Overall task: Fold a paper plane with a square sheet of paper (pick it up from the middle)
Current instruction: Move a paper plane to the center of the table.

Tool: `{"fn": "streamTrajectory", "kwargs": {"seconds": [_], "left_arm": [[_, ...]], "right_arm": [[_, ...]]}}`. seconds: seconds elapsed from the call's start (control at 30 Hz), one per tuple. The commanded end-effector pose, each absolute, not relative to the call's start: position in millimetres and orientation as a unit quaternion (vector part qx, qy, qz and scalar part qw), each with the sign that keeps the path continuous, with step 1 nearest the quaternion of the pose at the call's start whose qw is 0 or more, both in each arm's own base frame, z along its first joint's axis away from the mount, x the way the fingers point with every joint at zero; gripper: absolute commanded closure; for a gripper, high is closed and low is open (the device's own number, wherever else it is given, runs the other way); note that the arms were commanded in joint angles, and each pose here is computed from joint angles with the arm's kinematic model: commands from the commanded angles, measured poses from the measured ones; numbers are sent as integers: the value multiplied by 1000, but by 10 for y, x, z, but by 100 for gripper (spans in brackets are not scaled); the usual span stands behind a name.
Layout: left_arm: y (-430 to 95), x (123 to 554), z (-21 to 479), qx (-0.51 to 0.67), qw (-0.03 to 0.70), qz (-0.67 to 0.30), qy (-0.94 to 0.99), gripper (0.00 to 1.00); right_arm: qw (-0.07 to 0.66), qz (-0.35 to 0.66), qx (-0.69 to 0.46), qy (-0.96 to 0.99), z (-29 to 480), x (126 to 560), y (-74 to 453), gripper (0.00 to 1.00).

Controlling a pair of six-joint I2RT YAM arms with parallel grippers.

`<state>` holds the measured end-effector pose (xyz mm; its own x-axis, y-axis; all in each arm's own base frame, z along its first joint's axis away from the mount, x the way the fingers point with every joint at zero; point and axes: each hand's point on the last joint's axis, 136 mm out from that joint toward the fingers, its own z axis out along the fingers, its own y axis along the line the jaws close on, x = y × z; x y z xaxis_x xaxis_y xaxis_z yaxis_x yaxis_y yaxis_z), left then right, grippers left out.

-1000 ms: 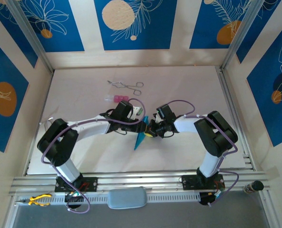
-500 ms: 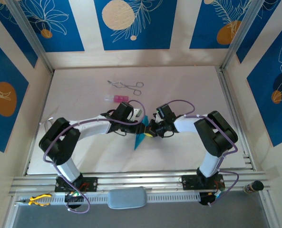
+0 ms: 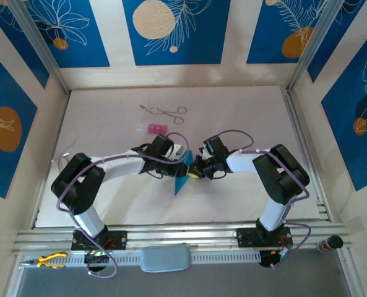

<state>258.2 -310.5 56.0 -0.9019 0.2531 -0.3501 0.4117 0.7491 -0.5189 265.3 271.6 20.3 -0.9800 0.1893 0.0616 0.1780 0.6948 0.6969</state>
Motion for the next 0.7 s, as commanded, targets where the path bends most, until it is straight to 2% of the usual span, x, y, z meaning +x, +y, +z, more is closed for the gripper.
{"fn": "streamTrajectory", "kwargs": {"seconds": [0.0,0.67], "left_arm": [[-3046,2467,475,190,112,-292,931,56],[-3095,2303,403,191,69,-312,928,54]], "right_arm": [[-5,380,101,919,225,2643,2735,96],[-5,383,99,918,233,2651,2751,96]]}}
